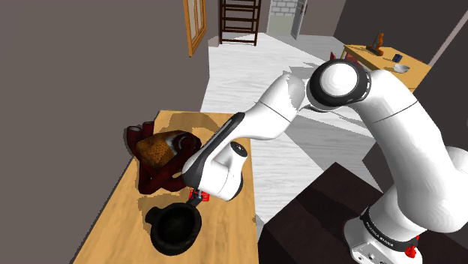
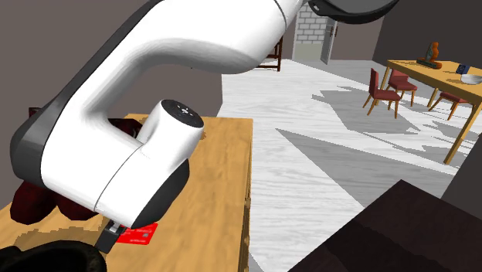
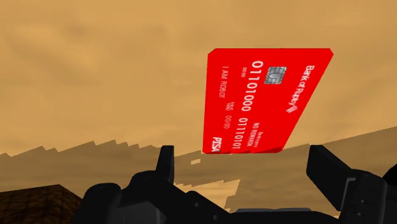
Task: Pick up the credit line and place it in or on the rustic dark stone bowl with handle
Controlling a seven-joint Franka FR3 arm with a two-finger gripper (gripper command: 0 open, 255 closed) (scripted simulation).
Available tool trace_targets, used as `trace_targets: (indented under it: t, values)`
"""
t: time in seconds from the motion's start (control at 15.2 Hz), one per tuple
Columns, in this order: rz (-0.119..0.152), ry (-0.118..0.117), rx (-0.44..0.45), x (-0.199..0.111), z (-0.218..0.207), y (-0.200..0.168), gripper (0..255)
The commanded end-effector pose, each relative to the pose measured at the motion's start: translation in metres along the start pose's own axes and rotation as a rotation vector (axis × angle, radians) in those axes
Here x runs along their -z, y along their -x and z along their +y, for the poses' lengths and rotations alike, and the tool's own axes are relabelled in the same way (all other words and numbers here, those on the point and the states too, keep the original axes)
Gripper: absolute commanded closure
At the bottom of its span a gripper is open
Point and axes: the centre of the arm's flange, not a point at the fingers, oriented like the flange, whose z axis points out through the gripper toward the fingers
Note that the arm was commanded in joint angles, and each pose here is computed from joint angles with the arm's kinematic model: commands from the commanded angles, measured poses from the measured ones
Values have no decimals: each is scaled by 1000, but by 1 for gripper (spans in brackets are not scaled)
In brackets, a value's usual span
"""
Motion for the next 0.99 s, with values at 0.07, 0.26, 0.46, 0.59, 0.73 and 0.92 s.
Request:
trace_targets:
  t: [0.07, 0.26, 0.46, 0.59, 0.73, 0.92]
  values:
    - [0, -2, 1, 0, -1, 0, 255]
    - [0, -2, 1, 0, -1, 2, 255]
    - [0, -2, 1, 2, -2, 1, 255]
    - [-1, -2, 1, 0, -1, 0, 255]
    - [-1, -2, 1, 8, -1, -6, 255]
    - [-1, -2, 1, 22, -1, -14, 255]
